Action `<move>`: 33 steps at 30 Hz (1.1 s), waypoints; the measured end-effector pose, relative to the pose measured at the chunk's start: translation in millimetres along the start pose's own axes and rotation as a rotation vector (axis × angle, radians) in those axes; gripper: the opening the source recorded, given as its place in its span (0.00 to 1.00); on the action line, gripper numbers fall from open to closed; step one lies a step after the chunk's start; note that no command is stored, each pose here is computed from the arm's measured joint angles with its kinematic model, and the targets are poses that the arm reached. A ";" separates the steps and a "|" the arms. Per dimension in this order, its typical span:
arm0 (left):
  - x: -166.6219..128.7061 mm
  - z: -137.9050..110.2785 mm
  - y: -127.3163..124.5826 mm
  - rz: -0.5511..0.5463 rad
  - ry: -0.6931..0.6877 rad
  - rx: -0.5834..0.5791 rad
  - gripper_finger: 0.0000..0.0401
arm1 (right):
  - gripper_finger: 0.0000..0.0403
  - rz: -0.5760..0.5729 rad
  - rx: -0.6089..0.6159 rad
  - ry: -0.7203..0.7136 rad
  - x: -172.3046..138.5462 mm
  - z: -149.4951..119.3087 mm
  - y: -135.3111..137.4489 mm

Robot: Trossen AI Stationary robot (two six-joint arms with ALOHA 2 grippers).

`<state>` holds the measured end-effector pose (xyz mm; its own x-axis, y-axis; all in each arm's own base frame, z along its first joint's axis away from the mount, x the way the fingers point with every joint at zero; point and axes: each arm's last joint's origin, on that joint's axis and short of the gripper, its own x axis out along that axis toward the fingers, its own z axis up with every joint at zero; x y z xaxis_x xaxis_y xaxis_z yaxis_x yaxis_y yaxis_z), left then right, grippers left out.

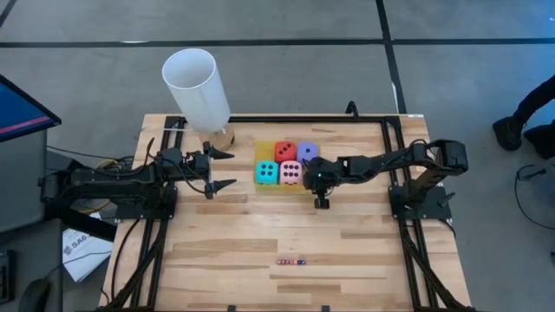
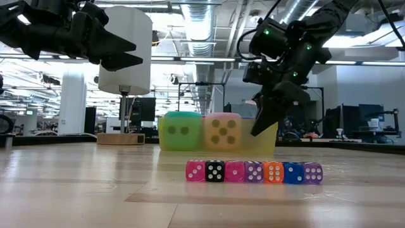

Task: Pick & Place Dice
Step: Adjust the yellow bin, then put the right small purple dice into the yellow bin

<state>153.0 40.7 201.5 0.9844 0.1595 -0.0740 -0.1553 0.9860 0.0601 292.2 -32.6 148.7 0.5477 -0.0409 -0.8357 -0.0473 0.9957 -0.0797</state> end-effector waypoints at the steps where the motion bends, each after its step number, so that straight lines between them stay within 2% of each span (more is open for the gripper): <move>1: 0.0 0.0 0.0 0.000 0.000 0.000 0.98 | 0.01 0.007 0.004 -0.001 0.1 0.5 3.3; 10: 0.0 0.0 0.0 0.000 0.000 0.000 0.98 | 0.01 0.064 0.021 -0.001 -0.3 3.7 31.8; 20: 0.0 0.0 0.0 0.000 0.000 0.000 0.98 | 0.02 0.090 0.051 -0.021 -0.2 6.1 45.1; 29: 0.0 0.0 0.0 0.000 0.000 0.000 0.98 | 0.19 0.093 0.030 -0.042 0.5 7.9 44.3; 33: 0.0 0.0 0.0 0.000 0.000 0.000 0.98 | 0.28 0.091 0.029 -0.063 -3.0 17.1 43.6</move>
<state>153.0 40.7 201.5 0.9844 0.1596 -0.0736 -0.1553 0.9860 0.0601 302.7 12.4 157.0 0.5939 0.0544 -0.8027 -0.0757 0.9971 0.0116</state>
